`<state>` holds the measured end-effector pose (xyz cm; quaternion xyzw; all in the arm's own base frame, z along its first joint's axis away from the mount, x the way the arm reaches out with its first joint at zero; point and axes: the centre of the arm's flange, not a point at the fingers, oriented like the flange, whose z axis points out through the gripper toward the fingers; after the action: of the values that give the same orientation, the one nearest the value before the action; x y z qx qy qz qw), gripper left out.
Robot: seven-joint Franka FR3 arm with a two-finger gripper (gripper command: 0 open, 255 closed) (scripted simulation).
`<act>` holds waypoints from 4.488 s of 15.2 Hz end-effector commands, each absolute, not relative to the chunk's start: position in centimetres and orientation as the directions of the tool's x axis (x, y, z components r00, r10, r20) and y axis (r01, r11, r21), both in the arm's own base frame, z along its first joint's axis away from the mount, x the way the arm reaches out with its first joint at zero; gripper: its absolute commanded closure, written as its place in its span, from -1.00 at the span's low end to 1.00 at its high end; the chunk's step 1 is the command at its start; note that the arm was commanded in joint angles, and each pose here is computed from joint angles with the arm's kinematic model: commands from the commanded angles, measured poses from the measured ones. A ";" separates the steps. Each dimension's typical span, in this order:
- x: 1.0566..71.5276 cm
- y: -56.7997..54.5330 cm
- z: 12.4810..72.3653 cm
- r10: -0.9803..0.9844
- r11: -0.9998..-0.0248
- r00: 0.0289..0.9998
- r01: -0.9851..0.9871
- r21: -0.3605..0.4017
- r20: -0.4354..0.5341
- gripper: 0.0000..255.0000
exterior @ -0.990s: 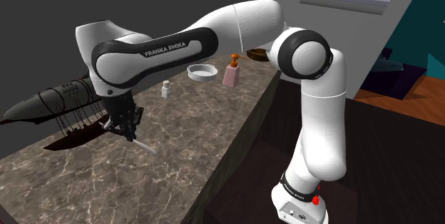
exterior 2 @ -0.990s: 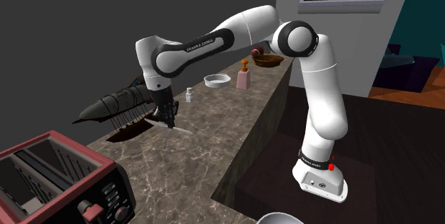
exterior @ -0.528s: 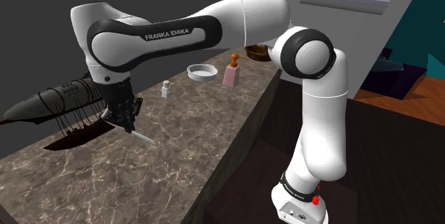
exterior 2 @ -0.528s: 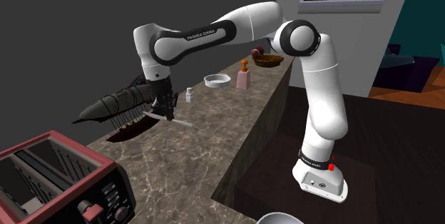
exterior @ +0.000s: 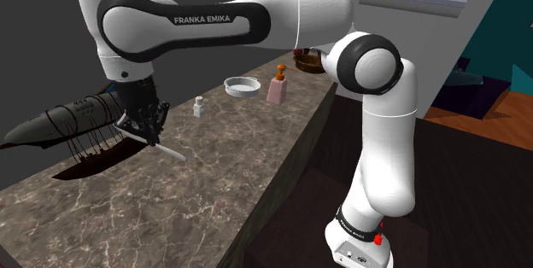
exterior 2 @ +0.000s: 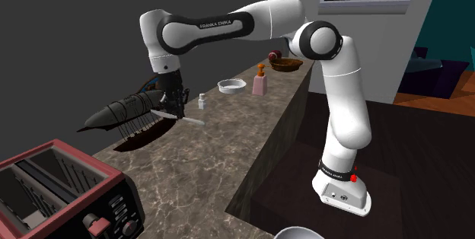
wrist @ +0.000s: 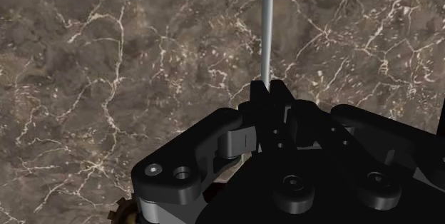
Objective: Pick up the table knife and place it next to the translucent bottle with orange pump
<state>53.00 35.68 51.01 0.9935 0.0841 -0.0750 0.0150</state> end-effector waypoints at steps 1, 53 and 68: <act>53.0 35.7 52.1 0.165 -0.985 0.975 0.169 0.017 -0.152 1.00; 56.8 0.3 64.9 0.165 -0.985 0.975 0.169 0.017 -0.152 1.00; 58.7 -16.9 63.8 0.165 -0.985 0.975 0.169 0.017 -0.152 1.00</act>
<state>58.64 -16.61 64.15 0.9935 0.0835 -0.0753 0.0151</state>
